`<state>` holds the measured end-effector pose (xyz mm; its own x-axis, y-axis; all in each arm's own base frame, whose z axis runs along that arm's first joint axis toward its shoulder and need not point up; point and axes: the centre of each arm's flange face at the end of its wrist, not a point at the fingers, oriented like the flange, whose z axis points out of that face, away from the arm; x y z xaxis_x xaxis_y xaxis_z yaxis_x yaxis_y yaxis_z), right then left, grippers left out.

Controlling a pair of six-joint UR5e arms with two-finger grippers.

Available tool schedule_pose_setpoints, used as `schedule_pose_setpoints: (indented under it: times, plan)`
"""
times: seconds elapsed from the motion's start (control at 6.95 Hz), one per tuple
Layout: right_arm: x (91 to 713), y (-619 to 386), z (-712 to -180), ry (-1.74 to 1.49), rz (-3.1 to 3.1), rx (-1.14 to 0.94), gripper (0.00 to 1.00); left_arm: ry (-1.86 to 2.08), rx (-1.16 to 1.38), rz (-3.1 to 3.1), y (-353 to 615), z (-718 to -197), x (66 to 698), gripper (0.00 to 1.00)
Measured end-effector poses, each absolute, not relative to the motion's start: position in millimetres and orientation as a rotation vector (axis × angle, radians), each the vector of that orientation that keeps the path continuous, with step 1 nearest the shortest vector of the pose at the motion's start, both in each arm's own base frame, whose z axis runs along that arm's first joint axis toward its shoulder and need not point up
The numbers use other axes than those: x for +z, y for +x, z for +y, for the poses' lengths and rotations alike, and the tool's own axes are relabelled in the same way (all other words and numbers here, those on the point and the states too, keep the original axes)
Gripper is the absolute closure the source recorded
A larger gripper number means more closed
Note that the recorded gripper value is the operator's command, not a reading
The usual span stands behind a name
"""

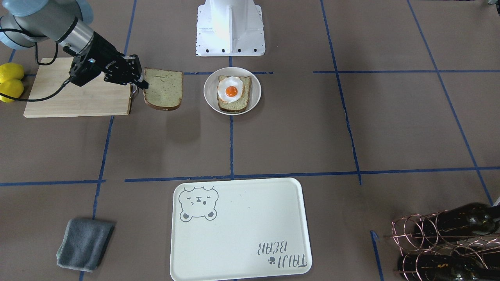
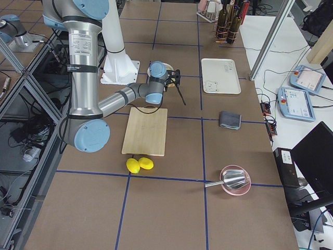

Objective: Make sandwich and place on tray
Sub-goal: 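Lift the bread slice with the right gripper toward the egg plate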

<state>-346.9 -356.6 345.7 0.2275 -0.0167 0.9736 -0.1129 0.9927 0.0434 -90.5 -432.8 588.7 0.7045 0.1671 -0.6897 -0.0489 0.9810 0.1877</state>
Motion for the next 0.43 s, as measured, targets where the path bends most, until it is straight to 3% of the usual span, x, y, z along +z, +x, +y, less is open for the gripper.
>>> schedule_pose_setpoints:
  times: [0.43]
  plan:
    - [280,-419,-344,0.047,-1.352,0.173,1.0,0.166,0.123,0.78,-91,-435,586,0.0]
